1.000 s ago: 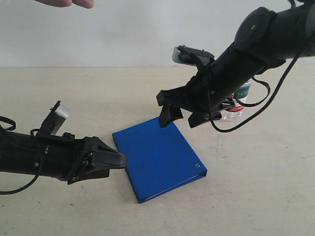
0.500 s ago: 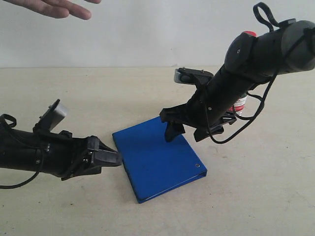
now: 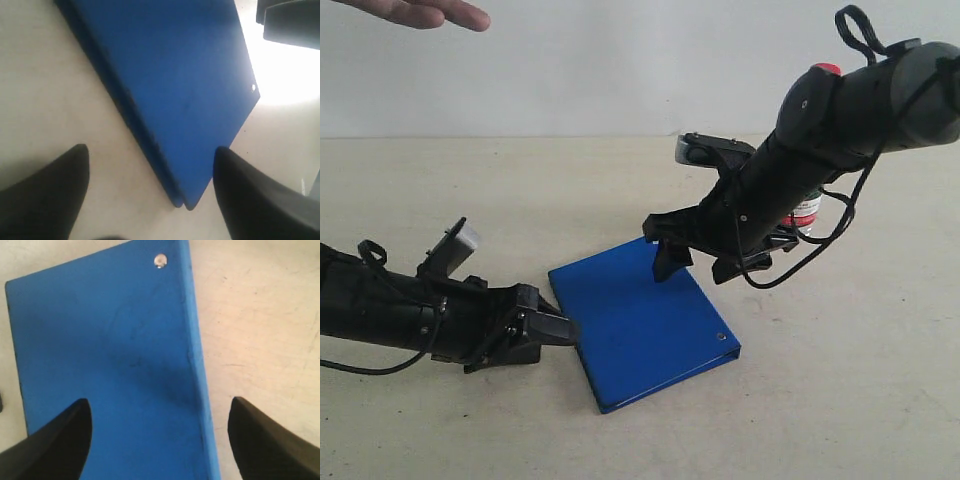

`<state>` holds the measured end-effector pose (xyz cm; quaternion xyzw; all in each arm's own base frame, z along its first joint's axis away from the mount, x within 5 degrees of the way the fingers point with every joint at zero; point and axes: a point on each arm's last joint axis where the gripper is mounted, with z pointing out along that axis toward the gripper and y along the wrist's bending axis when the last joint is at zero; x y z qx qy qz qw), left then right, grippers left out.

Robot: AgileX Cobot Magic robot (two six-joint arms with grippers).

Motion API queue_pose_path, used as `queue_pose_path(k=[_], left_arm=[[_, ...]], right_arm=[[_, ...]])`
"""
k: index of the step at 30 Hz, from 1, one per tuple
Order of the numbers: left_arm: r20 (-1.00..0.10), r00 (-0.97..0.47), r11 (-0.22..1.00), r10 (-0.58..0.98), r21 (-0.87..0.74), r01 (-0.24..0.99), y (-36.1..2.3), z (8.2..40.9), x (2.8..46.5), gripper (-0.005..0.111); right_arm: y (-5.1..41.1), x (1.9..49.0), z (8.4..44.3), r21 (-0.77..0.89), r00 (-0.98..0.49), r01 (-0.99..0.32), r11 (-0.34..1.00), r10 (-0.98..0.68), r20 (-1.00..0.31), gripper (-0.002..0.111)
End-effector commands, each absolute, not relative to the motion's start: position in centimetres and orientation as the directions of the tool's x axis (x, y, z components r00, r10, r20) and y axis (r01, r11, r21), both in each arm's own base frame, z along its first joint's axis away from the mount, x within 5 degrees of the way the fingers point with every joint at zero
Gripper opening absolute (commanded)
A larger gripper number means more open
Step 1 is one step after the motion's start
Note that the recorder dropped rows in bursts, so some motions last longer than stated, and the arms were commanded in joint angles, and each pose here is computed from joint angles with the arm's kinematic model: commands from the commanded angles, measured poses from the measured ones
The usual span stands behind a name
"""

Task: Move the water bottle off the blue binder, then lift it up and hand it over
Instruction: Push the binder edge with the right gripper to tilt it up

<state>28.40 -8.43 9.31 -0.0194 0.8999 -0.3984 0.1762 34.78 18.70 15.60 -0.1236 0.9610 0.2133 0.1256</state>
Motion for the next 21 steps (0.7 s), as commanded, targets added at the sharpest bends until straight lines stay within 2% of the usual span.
queue_pose_path(k=[1,15,21], left_arm=[[-0.297,-0.938,0.654,-0.177,-0.748,0.113,-8.8,9.2,29.1,0.065],[-0.31,-0.934,0.647,-0.176,-0.752,0.127,-8.9,9.3,29.8,0.065],[-0.322,-0.932,0.653,-0.166,-0.744,0.141,-8.9,9.3,29.8,0.065]], right_arm=[[18.9,34.9,15.3,0.409,-0.944,-0.277,0.87,-0.167,-0.283,0.067],[19.3,34.8,12.6,0.45,-0.969,-0.23,0.863,-0.159,-0.191,0.067],[20.8,33.3,13.5,0.606,-0.915,-0.398,0.689,-0.35,-0.202,0.067]])
